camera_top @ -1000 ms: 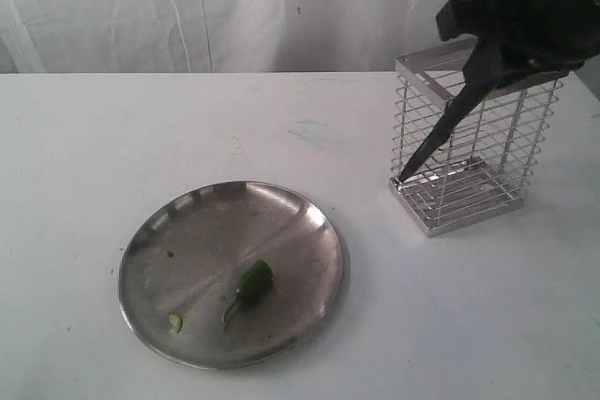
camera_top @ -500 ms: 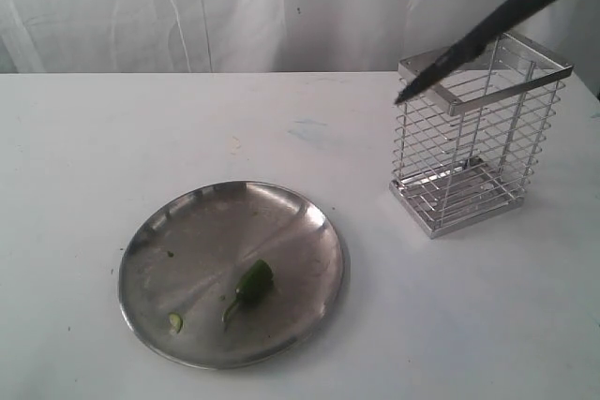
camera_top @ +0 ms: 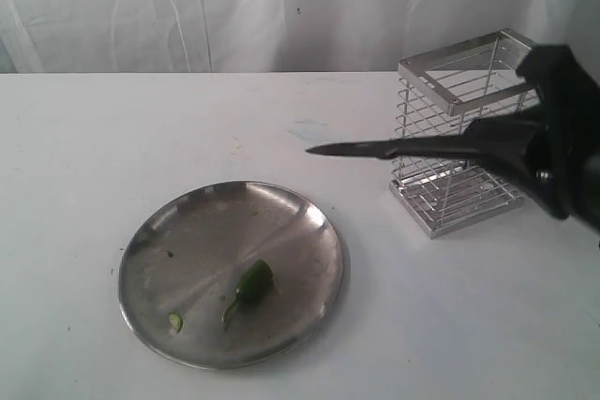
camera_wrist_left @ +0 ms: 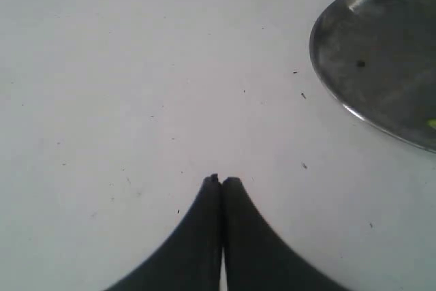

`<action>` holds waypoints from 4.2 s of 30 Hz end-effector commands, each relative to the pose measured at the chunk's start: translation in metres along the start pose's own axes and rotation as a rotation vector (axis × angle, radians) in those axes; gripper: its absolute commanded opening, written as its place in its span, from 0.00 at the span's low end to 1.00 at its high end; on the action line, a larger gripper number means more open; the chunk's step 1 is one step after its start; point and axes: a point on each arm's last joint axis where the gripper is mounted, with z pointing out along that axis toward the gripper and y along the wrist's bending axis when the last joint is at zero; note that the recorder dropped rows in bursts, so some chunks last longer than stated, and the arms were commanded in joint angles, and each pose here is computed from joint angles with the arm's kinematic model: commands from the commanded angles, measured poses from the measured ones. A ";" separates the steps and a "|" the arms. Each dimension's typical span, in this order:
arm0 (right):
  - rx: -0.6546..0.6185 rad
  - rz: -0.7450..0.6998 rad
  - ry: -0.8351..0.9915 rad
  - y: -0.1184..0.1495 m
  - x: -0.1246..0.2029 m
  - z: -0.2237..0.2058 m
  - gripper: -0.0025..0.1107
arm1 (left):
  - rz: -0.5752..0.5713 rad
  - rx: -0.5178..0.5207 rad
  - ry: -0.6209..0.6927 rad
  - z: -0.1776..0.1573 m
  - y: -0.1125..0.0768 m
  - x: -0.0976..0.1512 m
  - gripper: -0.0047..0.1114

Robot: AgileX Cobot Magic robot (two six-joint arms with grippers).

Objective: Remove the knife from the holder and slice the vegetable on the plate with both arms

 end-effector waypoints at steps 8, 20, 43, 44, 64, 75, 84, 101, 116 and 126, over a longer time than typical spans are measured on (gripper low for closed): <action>0.047 0.021 -0.013 -0.053 0.025 0.018 0.02 | -0.008 0.009 -0.002 0.000 -0.001 0.001 0.04; -0.208 -0.358 0.358 -0.043 0.047 0.055 0.02 | -0.008 0.009 -0.002 0.000 -0.001 0.001 0.04; 0.043 -0.359 0.177 -0.029 0.022 0.019 0.02 | -0.008 0.009 -0.002 0.000 -0.001 0.001 0.04; 0.045 -0.335 0.134 -0.026 0.020 0.012 0.02 | -0.008 0.009 -0.002 0.000 -0.001 0.001 0.04; -0.013 -0.024 -0.198 -0.044 0.031 -0.027 0.02 | -0.008 0.009 -0.002 0.000 -0.001 0.001 0.04; -0.503 -0.047 -0.279 -0.037 0.055 -0.025 0.02 | -0.008 0.009 -0.002 0.000 -0.001 0.001 0.04; -0.481 -0.103 -0.192 -0.041 0.065 0.013 0.02 | -0.008 0.009 -0.002 0.000 -0.001 0.001 0.04; -0.212 0.003 0.088 -0.102 0.107 0.086 0.02 | -0.008 0.009 -0.002 0.000 -0.001 0.001 0.04; -0.051 0.047 0.198 -0.129 0.123 0.098 0.44 | -0.008 0.009 -0.002 0.000 -0.001 0.001 0.04; -0.038 -0.010 0.241 -0.131 0.127 0.097 0.54 | -0.008 0.009 -0.002 0.000 -0.001 0.001 0.04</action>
